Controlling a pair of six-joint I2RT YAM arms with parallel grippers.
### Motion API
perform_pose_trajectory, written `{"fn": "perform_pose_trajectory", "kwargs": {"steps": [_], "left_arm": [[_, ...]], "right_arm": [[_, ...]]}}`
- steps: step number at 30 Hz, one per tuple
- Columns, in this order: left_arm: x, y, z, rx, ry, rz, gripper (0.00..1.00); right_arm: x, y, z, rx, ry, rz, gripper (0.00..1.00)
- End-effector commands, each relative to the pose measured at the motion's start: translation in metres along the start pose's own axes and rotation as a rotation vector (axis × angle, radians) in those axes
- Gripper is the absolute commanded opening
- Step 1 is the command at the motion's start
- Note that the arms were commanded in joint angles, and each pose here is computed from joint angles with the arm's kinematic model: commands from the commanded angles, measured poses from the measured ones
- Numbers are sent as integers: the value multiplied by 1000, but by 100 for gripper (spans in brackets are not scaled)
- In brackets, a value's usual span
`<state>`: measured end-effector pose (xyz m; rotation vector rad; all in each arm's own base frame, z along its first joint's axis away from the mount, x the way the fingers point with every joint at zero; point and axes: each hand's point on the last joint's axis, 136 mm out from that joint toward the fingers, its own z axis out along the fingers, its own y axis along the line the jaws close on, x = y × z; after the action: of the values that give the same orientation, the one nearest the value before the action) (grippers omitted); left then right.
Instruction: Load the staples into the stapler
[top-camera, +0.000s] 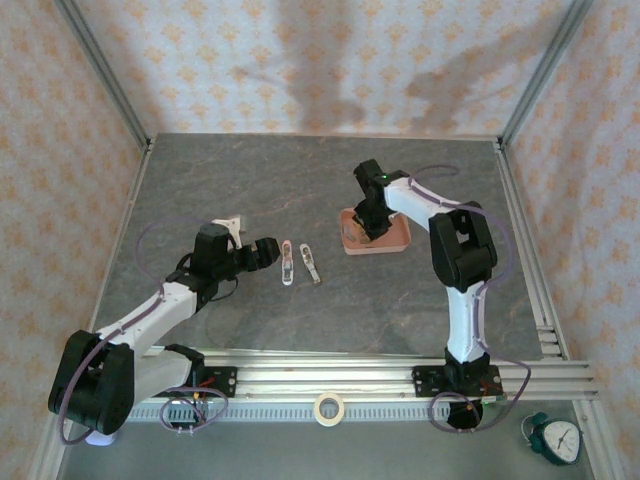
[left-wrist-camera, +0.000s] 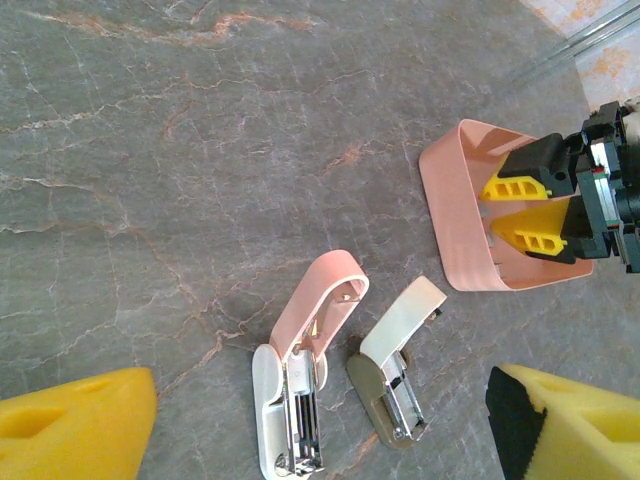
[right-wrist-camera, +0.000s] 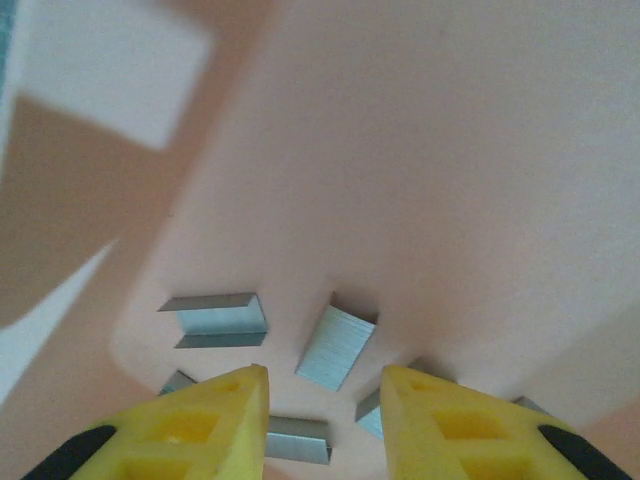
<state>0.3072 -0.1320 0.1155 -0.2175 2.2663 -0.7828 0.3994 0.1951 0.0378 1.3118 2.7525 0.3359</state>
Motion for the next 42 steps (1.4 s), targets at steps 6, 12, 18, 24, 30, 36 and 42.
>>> {"fn": "perform_pose_trajectory", "kwargs": {"steps": [6,12,18,24,30,36,42], "left_arm": [[-4,6,-3,-32,-20,-3,87],[-4,6,-3,-33,-20,1,87],[-2,7,-3,-35,-16,2,87],[-2,7,-3,-36,-15,-1,87],[-2,6,-3,-31,-13,0,87],[-3,3,-5,-21,-11,0,87],[-1,-1,-7,-3,1,-5,87]], "right_arm": [[-7,-1,6,38,-3,24,32],[-13,-9,13,79,-13,20,29],[-13,-23,25,132,2,10,24],[-13,-25,21,129,-4,2,19],[-17,-15,3,85,-33,-13,17],[-21,-4,-34,21,-83,-45,16],[-8,-11,-67,-12,-95,-106,16]]}}
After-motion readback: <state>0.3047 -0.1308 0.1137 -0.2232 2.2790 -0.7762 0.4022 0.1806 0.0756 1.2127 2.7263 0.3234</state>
